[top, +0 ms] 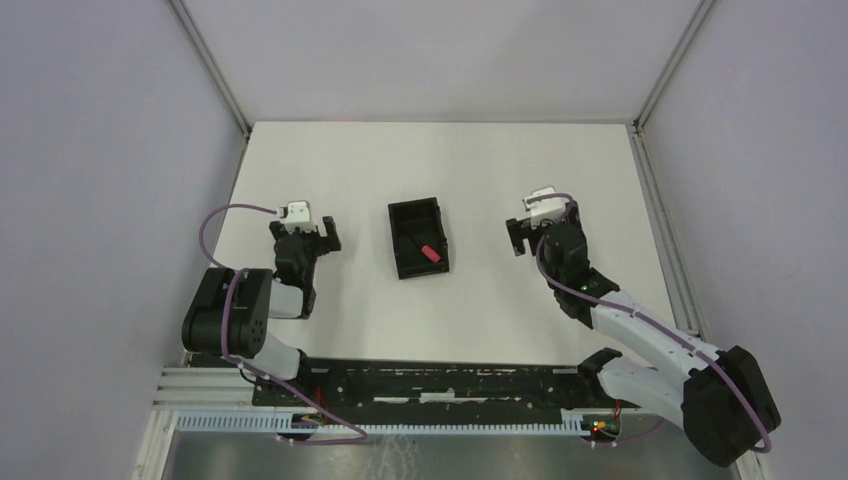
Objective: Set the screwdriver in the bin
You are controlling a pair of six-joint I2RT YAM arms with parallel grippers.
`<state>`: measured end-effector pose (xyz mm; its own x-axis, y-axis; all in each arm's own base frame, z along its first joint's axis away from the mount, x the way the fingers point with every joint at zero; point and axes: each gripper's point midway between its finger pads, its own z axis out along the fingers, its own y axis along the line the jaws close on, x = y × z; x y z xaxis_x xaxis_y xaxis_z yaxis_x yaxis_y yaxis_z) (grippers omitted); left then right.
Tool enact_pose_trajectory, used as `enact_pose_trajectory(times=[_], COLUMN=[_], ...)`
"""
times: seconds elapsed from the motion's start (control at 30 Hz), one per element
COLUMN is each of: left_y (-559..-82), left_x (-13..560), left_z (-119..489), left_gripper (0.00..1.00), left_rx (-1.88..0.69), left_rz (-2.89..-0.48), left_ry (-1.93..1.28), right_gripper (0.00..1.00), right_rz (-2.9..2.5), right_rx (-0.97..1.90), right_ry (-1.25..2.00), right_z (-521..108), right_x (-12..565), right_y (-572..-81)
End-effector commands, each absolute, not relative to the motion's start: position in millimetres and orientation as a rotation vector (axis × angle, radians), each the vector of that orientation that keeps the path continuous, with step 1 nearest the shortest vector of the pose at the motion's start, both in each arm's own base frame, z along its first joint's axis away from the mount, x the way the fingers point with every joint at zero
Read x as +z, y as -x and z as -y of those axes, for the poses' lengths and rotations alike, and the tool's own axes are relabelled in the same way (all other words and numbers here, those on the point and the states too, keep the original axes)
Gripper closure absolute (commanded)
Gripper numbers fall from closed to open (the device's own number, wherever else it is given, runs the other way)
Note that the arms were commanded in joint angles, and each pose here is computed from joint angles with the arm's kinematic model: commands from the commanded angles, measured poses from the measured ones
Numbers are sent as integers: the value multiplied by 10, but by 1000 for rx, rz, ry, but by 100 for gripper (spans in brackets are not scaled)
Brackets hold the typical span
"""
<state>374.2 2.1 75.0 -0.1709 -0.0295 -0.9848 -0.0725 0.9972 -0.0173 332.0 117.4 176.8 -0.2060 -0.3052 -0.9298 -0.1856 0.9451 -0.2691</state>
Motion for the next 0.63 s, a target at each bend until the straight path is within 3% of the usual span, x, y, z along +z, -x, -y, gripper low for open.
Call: enact_pose_trajectory(times=[0.0,0.23,0.6], left_y=[-3790,-3793,-3793], left_x=[873,876,872], left_z=[-16,-14,-19], left_gripper=[0,0,0], left_rx=[46,45,45], left_rz=[-1691,-1691,-1692], left_ry=[63,62,64], right_gripper=[2,2,2], right_rz=[-1663,-1686,-1707], right_rx=[-198,-294,-269], right_ry=[173,77,65], right_z=[-668,-297,-303], right_x=[1722,1180,1033], right_y=[-3300,-3051,-3019])
